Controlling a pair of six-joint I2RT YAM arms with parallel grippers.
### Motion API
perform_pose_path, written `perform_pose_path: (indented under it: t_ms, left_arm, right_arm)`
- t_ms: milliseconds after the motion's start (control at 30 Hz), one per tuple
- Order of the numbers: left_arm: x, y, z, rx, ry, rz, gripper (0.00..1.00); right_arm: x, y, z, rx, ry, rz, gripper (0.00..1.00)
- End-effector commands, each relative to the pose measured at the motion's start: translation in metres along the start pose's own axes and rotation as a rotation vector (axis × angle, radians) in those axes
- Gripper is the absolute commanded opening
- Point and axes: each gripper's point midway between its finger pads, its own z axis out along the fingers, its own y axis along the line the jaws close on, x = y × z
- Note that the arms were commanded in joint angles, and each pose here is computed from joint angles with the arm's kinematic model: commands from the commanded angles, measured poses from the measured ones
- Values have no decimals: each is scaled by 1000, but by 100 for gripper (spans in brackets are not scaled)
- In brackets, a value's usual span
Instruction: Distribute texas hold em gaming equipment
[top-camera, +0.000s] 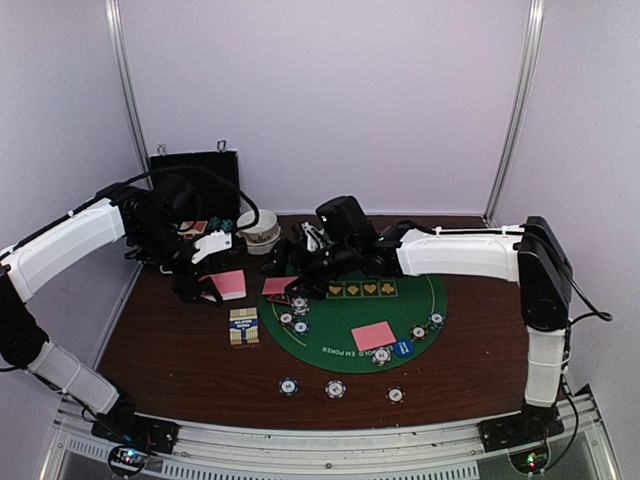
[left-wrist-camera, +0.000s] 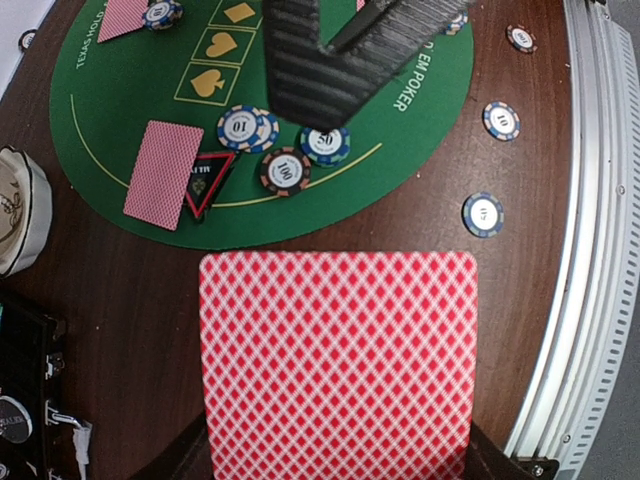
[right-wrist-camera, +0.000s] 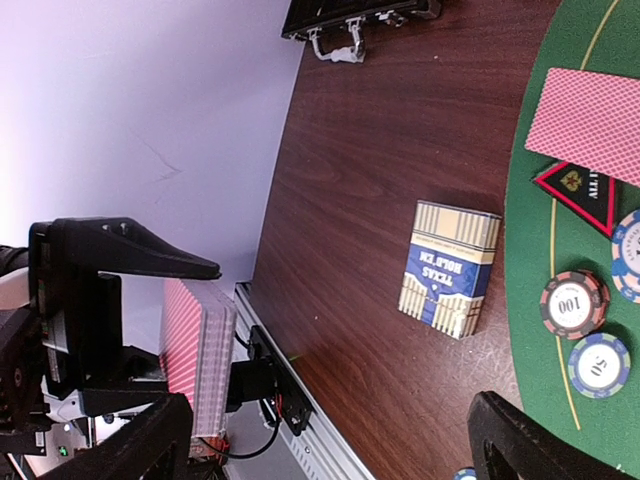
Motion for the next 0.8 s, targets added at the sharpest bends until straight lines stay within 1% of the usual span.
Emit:
perform_pose_path:
  t_ms: [0, 300, 767]
  left_arm:
    - [-13, 4, -9, -18, -46, 15, 0]
    - [-13, 3, -8, -14, -44, 19, 0]
    - [-15, 3, -8, -16, -45, 21, 0]
  right_arm:
    - [1, 28, 9, -98, 24, -8, 100]
    - [9, 45, 20, -192, 66, 12, 100]
    - [19, 60, 48, -260, 138, 31, 100]
